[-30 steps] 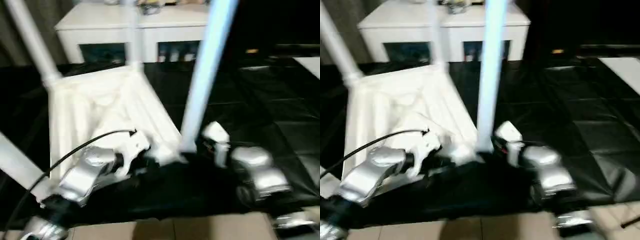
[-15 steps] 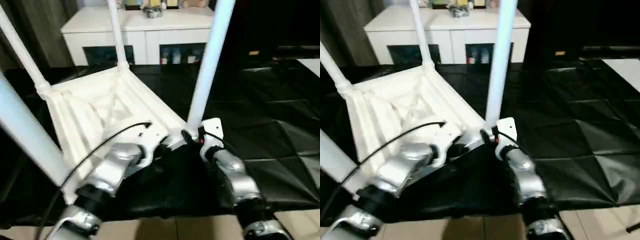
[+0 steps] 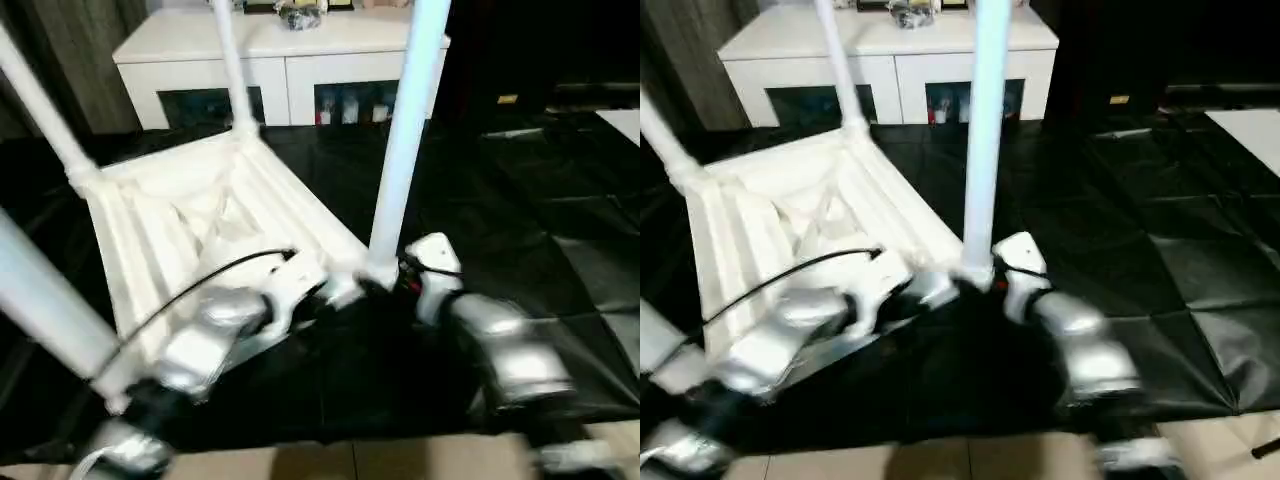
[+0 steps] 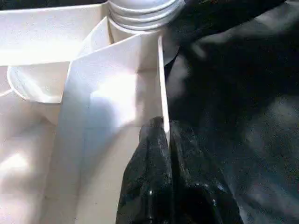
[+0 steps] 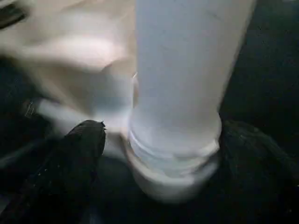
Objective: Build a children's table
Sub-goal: Rotate leg to tighten
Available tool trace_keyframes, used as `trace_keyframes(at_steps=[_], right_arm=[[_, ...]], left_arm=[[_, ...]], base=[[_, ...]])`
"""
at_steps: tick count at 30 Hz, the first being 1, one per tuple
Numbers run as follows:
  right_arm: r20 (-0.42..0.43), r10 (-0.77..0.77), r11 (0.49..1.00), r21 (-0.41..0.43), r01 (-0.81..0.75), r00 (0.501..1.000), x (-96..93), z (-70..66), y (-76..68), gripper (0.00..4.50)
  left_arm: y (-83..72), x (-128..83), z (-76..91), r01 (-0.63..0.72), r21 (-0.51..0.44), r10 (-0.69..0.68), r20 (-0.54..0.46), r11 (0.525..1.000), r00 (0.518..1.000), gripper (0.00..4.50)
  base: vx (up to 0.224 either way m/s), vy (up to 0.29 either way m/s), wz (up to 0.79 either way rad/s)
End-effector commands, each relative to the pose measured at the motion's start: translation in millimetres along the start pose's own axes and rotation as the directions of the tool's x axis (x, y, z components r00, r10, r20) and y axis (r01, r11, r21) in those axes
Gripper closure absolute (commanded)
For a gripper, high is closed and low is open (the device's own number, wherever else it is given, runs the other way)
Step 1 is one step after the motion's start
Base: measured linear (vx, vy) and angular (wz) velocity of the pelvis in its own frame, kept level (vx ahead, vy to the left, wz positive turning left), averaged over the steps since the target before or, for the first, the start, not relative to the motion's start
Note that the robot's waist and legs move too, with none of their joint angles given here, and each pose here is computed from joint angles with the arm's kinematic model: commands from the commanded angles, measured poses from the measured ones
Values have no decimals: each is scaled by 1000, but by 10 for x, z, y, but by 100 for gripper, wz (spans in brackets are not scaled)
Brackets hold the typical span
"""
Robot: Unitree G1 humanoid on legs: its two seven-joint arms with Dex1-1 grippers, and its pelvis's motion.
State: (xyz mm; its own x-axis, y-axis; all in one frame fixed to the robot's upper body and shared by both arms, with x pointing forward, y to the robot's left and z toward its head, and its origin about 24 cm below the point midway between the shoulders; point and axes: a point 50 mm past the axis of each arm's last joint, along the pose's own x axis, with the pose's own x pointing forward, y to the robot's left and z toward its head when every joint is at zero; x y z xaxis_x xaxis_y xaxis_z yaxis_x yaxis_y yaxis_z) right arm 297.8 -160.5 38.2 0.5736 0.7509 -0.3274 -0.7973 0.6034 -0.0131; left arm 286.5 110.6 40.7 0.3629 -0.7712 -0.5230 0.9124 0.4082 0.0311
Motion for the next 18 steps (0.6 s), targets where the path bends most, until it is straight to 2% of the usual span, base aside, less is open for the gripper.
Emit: trace_keyframes(at_steps=[1,5,7,11,18], right_arm=[[-11,134,991,-20,-134,991,-14,17,93,35],[-91,211,975,-49,-216,973,-203,-36,12,35],[-81,189,980,-49,-193,979,-202,-6,-41,35],[-27,186,982,-27,-187,982,-138,66,-47,35],[-37,218,975,-26,-219,975,-64,48,-7,35]], left_arm=[[-152,26,-156,126,-47,-128,-22,991,992,450],[-165,-106,-198,177,-39,-178,-25,983,984,450],[-150,-131,-204,174,-40,-175,-20,984,984,450],[-153,-140,-205,178,-41,-179,-15,983,984,450],[-174,-135,-208,189,-43,-190,-13,981,982,450]], base=[[0,0,0],[0,0,0],[0,0,0],[0,0,0],[0,0,0]])
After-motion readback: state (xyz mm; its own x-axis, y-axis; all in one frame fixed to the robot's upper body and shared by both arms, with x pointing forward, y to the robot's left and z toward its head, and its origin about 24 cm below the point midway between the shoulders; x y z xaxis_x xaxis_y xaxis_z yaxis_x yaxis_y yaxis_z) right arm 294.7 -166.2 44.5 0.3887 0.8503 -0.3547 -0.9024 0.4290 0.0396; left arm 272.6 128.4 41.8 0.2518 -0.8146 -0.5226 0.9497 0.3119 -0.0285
